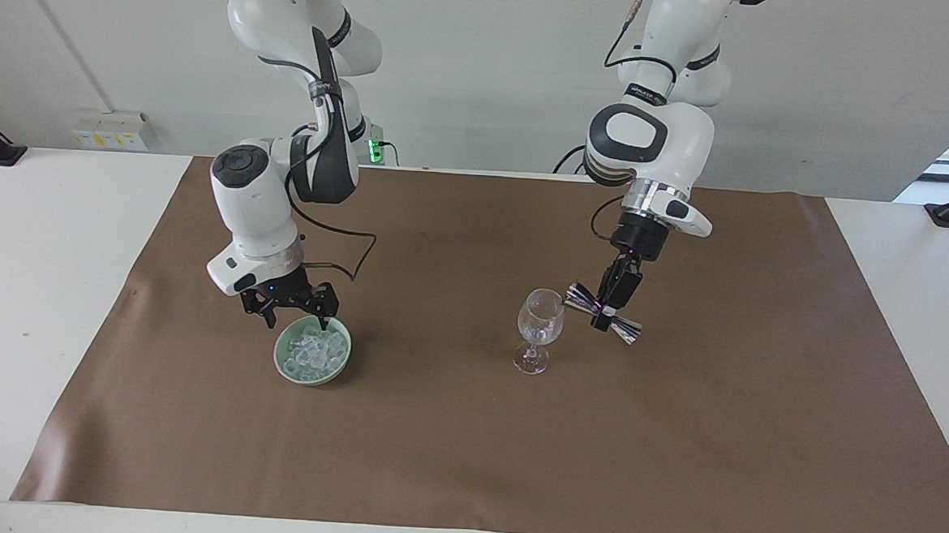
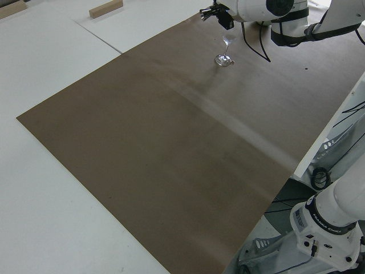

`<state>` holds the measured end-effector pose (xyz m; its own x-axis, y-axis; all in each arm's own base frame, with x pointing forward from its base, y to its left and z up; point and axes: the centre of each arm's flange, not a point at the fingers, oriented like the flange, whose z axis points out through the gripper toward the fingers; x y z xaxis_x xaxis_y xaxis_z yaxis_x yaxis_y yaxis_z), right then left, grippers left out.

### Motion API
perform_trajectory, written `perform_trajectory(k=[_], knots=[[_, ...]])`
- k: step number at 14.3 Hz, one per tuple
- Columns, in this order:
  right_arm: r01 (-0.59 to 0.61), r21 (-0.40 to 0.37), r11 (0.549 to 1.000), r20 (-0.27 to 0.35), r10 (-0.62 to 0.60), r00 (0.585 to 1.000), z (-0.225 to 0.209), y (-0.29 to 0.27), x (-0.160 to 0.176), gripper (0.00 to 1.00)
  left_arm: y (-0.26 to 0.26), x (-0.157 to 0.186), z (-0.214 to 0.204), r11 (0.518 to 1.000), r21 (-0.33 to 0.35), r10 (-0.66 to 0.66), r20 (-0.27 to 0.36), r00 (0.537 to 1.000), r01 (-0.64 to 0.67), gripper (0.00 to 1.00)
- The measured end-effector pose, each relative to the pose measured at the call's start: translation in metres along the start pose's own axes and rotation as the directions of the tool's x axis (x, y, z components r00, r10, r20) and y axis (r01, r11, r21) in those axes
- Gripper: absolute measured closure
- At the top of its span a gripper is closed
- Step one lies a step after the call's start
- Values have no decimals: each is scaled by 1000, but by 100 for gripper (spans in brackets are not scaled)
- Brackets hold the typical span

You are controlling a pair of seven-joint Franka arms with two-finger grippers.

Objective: Pour wine and add ice with both arms
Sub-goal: 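Grasp the green bowl rim with the right gripper while the left gripper lifts away, then carry the jigger away from the glass with the left gripper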

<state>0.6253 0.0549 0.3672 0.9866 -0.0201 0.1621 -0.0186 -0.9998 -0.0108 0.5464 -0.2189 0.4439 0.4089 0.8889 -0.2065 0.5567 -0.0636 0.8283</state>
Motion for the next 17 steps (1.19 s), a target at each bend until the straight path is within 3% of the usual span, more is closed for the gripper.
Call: perform_trajectory(k=[7, 12, 17], knots=[[-85, 3, 996, -25, 86, 996, 22, 0, 4, 0, 16, 36, -3, 989, 0, -143, 143, 979, 145, 79], [-158, 6, 987, -28, 158, 987, 20, -1, 5, 12, 23, 56, -6, 948, 36, -315, 214, 924, 315, 79], [-207, 16, 978, -46, 207, 977, 24, -1, 7, 12, 29, 76, -11, 885, 85, -463, 267, 845, 458, 79]])
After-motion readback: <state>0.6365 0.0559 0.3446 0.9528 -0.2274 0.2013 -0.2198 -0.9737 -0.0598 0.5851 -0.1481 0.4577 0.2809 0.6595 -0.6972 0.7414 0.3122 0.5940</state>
